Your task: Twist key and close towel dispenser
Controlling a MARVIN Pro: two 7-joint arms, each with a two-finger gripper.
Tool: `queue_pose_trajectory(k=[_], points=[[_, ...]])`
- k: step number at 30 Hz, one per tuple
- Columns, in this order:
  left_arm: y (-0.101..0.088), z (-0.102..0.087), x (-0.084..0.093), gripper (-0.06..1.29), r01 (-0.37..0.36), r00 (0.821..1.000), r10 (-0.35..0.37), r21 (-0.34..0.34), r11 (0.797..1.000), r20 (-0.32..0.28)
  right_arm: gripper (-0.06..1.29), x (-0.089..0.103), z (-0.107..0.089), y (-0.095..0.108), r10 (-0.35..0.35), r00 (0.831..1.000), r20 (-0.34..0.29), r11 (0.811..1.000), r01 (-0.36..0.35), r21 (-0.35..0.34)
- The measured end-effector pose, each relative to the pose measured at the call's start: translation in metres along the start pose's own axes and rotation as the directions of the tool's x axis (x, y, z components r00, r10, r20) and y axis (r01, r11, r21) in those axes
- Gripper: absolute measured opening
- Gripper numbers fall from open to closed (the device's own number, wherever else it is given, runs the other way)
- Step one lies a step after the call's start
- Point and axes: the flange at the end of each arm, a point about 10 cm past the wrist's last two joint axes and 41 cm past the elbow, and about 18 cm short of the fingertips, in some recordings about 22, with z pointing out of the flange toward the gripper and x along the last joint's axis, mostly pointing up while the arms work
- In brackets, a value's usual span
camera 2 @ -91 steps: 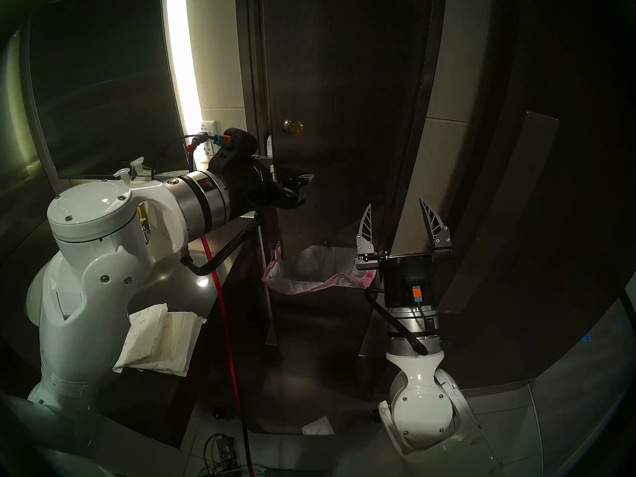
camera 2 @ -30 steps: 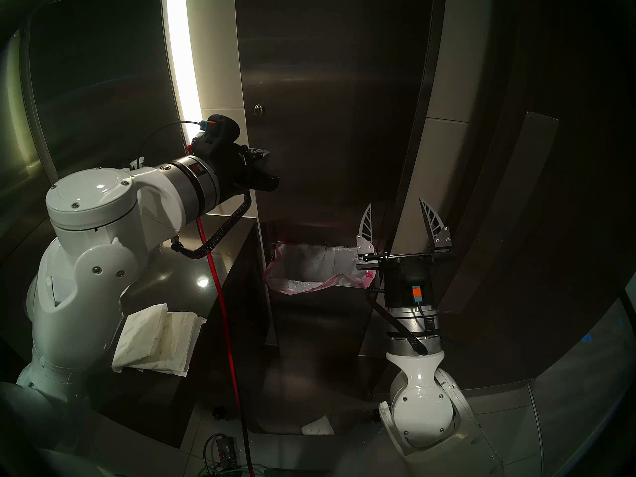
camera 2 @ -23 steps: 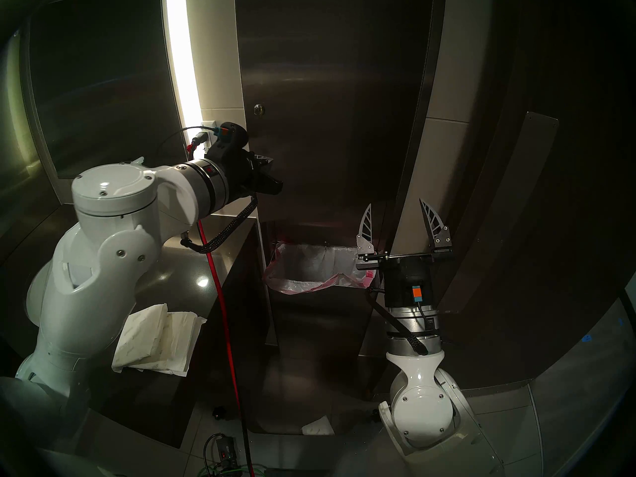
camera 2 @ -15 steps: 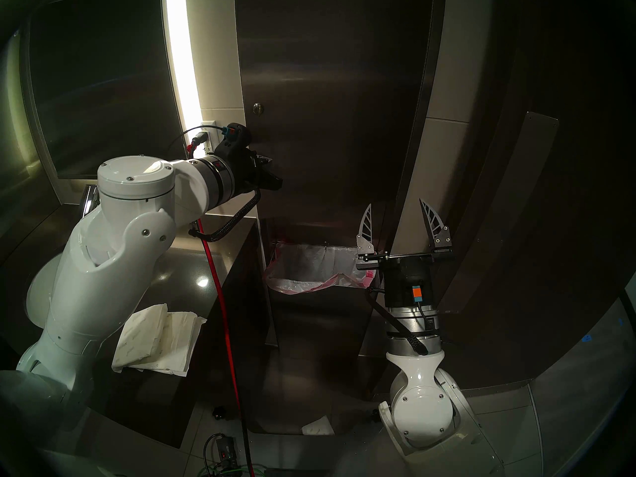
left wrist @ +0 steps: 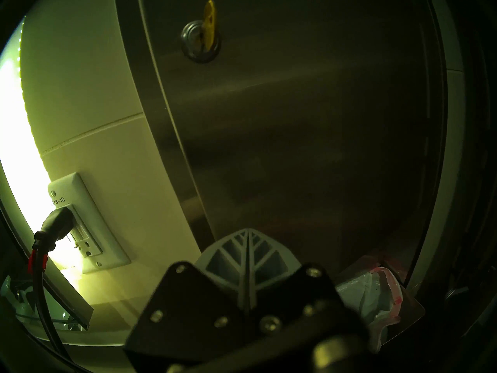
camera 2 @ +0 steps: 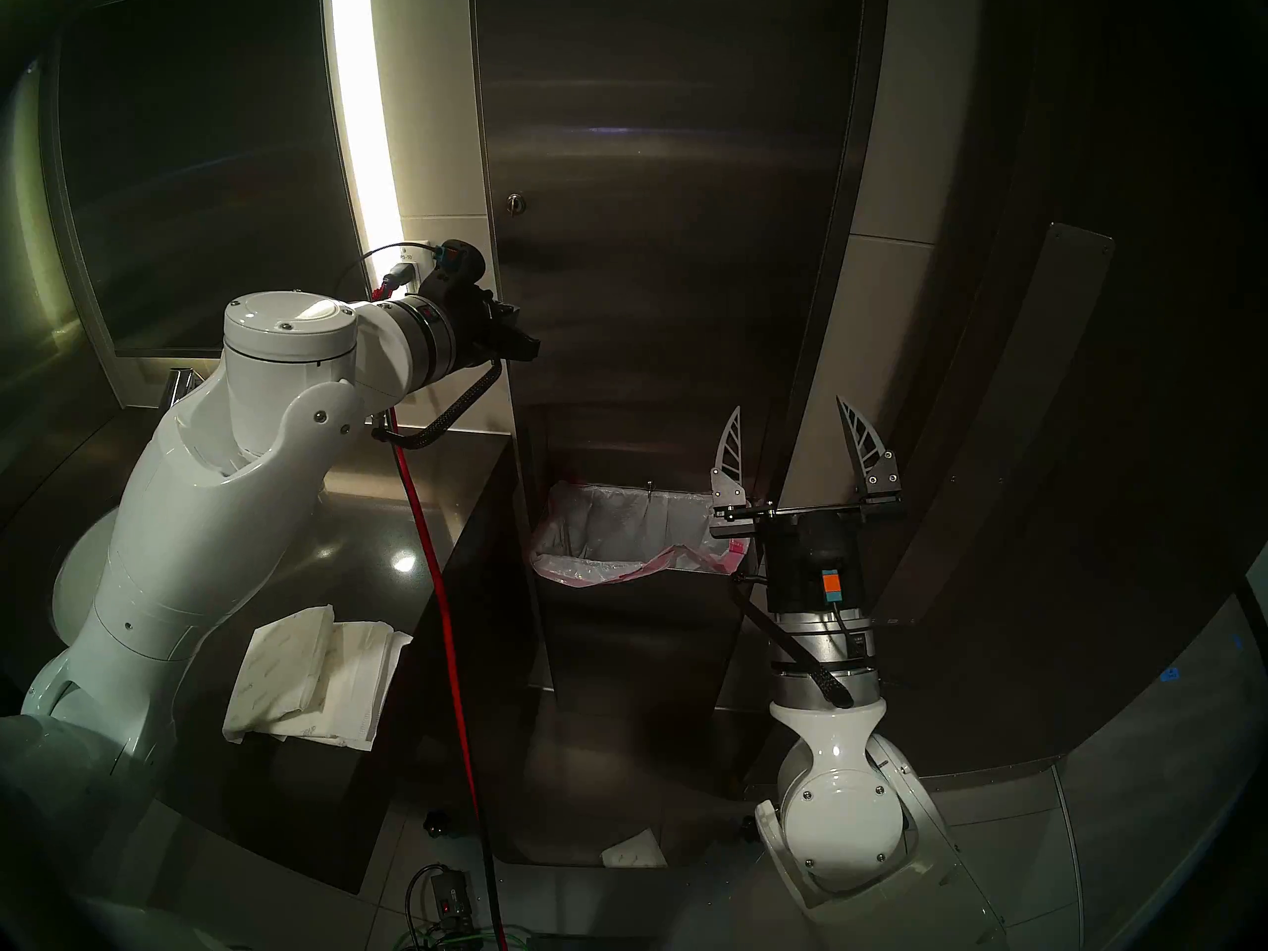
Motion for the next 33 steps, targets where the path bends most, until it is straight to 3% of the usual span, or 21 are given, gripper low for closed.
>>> queue_pose_trajectory(k=[10,24,33], points=[[-0.003,0.019,0.001,-0.02,0.003,1.0,-0.004,-0.019,1.0,-0.03,1.22,0.0,0.0,0.0,0.0,1.0,0.0,1.0,0.0,0.0],[-0.024,0.047,0.02,-0.02,0.007,0.997,-0.006,0.023,1.0,-0.073,1.22,0.0,0.0,0.0,0.001,1.0,-0.001,1.0,-0.001,0.0],[-0.013,0.059,0.031,-0.02,-0.01,0.996,0.009,-0.011,1.0,-0.094,1.22,0.0,0.0,0.0,0.001,1.0,-0.001,1.0,-0.001,0.0]])
